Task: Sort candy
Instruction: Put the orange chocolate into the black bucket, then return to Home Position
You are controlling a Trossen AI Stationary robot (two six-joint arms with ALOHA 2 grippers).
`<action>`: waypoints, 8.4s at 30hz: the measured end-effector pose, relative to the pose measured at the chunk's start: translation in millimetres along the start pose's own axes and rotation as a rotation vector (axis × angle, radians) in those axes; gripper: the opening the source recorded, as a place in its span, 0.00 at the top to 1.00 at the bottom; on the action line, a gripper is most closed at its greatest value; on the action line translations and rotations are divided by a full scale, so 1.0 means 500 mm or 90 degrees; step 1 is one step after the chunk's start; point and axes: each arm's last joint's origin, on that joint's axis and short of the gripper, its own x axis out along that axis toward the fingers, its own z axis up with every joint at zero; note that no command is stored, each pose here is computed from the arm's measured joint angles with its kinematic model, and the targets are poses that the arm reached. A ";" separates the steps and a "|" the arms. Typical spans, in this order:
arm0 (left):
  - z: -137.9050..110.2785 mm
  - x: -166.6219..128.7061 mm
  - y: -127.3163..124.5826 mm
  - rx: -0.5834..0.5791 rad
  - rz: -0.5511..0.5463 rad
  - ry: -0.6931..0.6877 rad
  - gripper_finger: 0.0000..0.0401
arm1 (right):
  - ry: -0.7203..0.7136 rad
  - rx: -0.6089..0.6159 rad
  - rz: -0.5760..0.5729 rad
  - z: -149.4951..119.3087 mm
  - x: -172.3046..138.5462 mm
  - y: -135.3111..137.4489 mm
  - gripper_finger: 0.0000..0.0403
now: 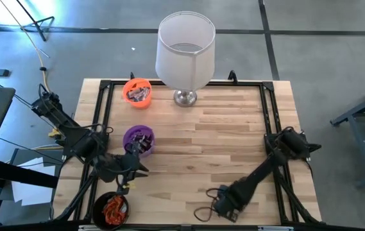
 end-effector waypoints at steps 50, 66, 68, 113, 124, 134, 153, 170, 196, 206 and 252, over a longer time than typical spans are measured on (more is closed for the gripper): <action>0.028 0.016 -0.037 0.148 0.215 -0.198 0.84 | -1.013 -0.220 -0.237 0.155 -0.436 0.142 1.00; 0.033 0.018 -0.036 0.228 0.212 -0.187 0.83 | -1.032 -0.264 -0.201 0.169 -0.453 0.142 1.00; 0.033 0.019 -0.036 0.242 0.205 -0.182 0.82 | -1.031 -0.267 -0.204 0.169 -0.453 0.142 1.00; 0.064 0.028 -0.010 0.258 0.260 -0.214 0.66 | -1.041 -0.293 -0.252 0.159 -0.474 0.145 1.00; 0.065 0.028 -0.014 0.249 0.219 -0.216 0.67 | -1.038 -0.299 -0.230 0.167 -0.475 0.142 1.00; 0.064 0.028 -0.014 0.249 0.219 -0.214 0.96 | -1.039 -0.289 -0.236 0.167 -0.475 0.141 0.95; 0.061 0.030 -0.014 0.240 0.211 -0.208 1.00 | -1.025 -0.302 -0.254 0.161 -0.468 0.142 0.71; 0.048 0.026 -0.004 0.208 0.294 -0.191 1.00 | -0.909 -0.284 -0.331 0.085 -0.389 0.145 0.53; -0.161 -0.076 -0.138 -0.559 0.108 0.375 1.00 | -0.714 -0.114 -0.232 0.012 -0.341 0.078 0.53; -0.207 -0.041 -0.169 -0.547 0.196 0.459 0.90 | -0.661 -0.113 -0.179 -0.032 -0.321 0.091 0.53; -0.074 -0.207 0.005 -0.071 0.162 -0.228 0.83 | -0.773 -0.156 -0.339 -0.165 -0.330 -0.051 0.53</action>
